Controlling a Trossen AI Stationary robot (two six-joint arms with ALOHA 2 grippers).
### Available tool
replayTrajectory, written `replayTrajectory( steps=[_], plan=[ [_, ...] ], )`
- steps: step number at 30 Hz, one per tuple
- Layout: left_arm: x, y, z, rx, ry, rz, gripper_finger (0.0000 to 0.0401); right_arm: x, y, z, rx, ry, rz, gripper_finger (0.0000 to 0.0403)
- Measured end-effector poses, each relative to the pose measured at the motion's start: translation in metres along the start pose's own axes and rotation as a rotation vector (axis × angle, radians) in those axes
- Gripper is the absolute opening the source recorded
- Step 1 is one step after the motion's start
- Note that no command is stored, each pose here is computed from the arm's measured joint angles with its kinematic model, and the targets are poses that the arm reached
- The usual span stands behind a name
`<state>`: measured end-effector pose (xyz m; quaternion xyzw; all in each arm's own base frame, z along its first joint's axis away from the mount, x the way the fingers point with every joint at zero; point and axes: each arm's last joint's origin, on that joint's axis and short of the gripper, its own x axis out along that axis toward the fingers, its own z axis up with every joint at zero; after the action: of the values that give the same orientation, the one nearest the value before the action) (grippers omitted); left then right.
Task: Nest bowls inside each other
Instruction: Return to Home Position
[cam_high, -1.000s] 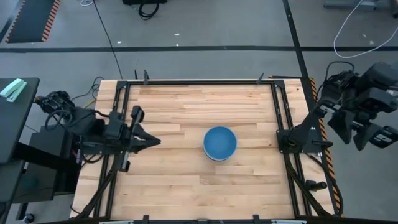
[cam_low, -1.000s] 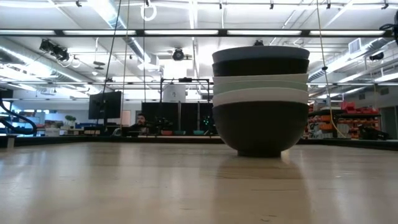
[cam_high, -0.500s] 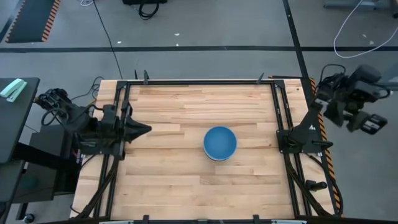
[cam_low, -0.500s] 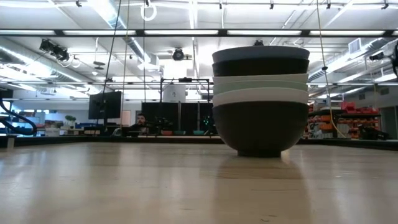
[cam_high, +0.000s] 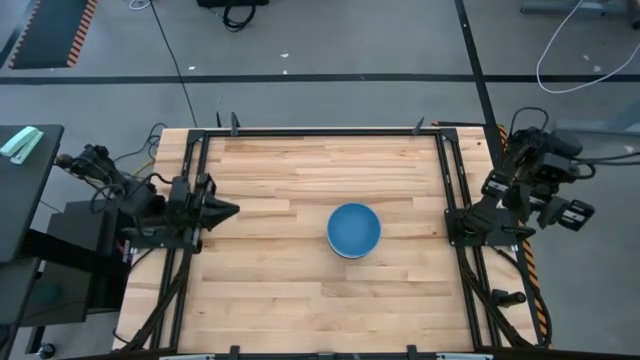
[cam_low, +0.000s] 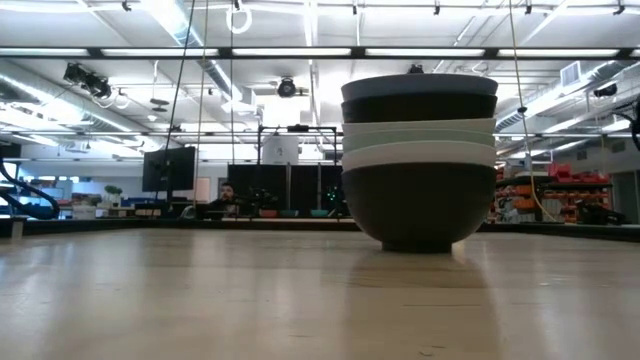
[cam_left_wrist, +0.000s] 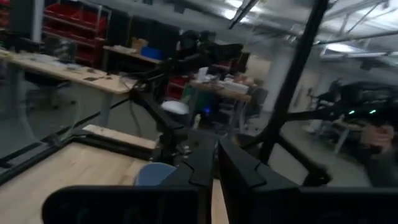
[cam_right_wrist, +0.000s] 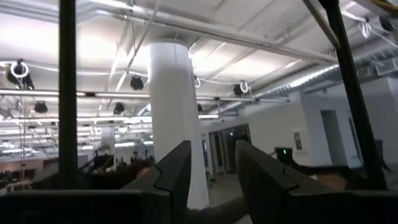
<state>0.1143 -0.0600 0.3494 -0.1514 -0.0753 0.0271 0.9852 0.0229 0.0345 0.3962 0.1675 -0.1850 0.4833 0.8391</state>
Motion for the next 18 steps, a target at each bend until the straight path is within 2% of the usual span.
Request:
replayTrajectory(
  steps=[2,6,10,18],
  plan=[
    [-0.003,0.003,-0.009,-0.01,-0.018,-0.051,0.0025,0.001,-0.001,-0.004,0.002,-0.018,0.006,0.0133],
    [-0.009,0.004,-0.023,0.011,-0.056,-0.241,0.002,0.005,-0.004,-0.024,0.008,-0.004,0.014,0.0133],
    [-0.017,0.008,-0.033,0.024,-0.123,-0.389,0.0019,0.006,-0.005,-0.039,0.021,-0.035,0.072,0.0133],
    [-0.031,0.024,-0.063,0.019,-0.101,-0.444,0.0031,0.007,-0.007,-0.066,-0.014,-0.021,0.133,0.0133]
  ],
)
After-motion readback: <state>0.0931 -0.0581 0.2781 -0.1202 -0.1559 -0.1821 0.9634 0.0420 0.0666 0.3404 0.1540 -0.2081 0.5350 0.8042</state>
